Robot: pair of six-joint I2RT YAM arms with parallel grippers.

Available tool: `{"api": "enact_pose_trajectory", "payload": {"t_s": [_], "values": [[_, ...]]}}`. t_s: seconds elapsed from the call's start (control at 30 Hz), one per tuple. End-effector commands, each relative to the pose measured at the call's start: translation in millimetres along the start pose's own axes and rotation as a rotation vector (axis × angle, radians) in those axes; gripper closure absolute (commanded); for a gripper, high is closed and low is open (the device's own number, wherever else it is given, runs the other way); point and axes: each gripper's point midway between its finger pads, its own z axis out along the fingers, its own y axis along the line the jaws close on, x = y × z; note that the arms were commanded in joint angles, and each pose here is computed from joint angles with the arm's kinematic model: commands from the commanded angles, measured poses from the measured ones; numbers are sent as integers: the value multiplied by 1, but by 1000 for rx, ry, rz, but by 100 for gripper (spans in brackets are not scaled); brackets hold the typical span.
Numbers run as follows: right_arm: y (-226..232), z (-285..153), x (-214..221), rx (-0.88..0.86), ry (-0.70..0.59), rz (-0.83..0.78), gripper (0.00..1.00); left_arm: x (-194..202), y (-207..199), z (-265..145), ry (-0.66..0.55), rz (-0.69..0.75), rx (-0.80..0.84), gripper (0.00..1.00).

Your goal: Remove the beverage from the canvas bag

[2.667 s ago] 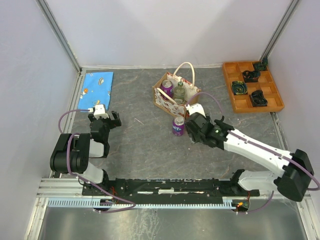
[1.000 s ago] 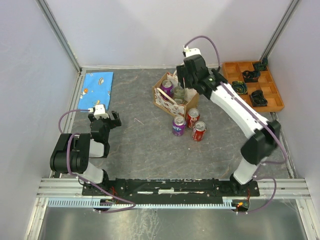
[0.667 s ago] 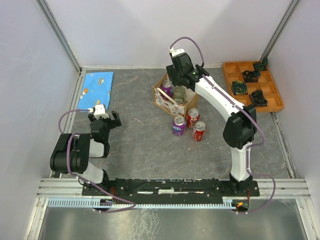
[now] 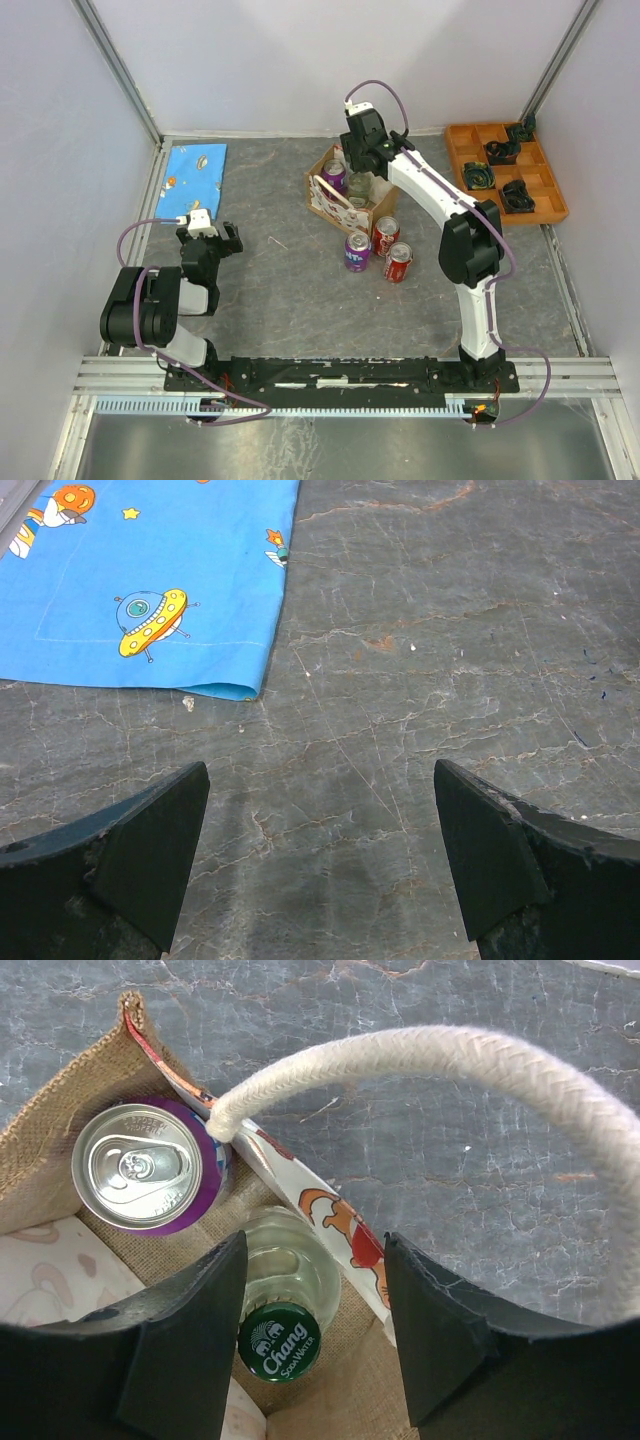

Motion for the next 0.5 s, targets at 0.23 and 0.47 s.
{"api": "enact_pose_trajectory", "payload": {"t_s": [0.23,0.47], "values": [[13,-7,-15,-69,-52,33,38,-21,1,6,-66,62,-5,1],[4,-28,-39,-54,-121,22,34,-21,2,6,-66,63,-6,1]]}}
